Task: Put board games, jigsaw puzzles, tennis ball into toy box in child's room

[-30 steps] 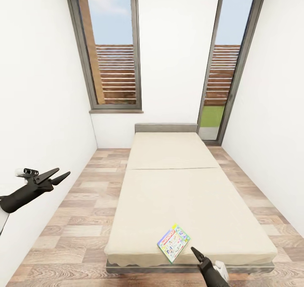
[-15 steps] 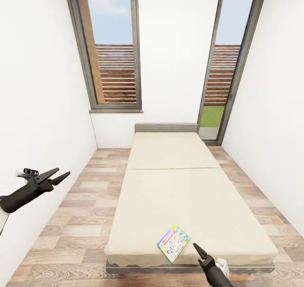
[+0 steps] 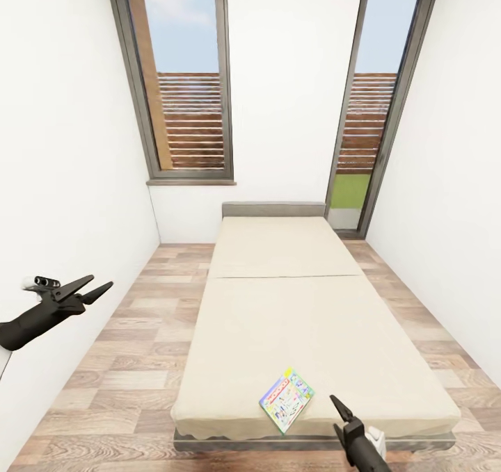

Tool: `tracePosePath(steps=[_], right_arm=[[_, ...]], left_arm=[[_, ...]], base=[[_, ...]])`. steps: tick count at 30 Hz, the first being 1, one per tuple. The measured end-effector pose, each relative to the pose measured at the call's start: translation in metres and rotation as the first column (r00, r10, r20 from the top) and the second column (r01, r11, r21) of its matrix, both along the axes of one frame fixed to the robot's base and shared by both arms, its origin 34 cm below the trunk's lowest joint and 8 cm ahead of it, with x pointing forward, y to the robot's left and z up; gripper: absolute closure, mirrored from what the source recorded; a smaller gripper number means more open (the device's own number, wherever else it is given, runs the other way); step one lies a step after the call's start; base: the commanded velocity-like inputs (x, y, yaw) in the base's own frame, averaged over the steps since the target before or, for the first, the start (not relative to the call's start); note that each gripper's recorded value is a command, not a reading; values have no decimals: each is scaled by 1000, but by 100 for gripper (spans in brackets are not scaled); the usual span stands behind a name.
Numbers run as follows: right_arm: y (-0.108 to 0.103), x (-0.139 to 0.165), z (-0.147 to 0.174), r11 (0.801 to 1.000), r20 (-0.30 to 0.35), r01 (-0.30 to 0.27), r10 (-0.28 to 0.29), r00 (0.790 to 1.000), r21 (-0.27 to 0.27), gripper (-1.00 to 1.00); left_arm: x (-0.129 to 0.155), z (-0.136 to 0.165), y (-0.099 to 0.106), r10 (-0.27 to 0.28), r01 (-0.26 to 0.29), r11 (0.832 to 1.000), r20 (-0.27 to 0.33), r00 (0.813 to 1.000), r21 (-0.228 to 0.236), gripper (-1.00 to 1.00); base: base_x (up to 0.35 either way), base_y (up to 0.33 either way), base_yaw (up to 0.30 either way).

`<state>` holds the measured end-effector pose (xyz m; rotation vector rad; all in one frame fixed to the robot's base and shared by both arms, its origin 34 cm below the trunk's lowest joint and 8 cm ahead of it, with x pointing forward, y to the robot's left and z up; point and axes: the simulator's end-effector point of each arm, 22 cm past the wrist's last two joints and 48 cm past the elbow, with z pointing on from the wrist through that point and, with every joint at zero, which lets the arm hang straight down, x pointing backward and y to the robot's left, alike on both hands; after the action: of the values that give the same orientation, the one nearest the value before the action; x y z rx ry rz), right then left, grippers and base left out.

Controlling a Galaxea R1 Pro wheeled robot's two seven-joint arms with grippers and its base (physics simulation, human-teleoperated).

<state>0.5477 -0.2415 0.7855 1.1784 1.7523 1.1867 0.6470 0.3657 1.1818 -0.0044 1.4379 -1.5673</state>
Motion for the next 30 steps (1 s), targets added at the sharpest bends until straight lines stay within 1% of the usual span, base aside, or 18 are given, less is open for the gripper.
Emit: tracePosePath(steps=[4, 9, 30], right_arm=[[4, 1, -3, 1000, -6, 0, 0, 1000, 25, -100], [5, 2, -7, 999, -8, 0, 0, 1000, 32, -100], [0, 3, -10, 1000, -8, 2, -1, 1000, 27, -100]], left_arm=[[1, -3, 0, 1, -1, 1000, -1, 1000, 2, -100], [3, -8, 0, 1, -1, 1000, 1, 1000, 3, -100], [4, -10, -1, 0, 0, 1000, 1, 1000, -3, -100]], base=[[0, 0, 0], [0, 0, 0], [0, 0, 0]])
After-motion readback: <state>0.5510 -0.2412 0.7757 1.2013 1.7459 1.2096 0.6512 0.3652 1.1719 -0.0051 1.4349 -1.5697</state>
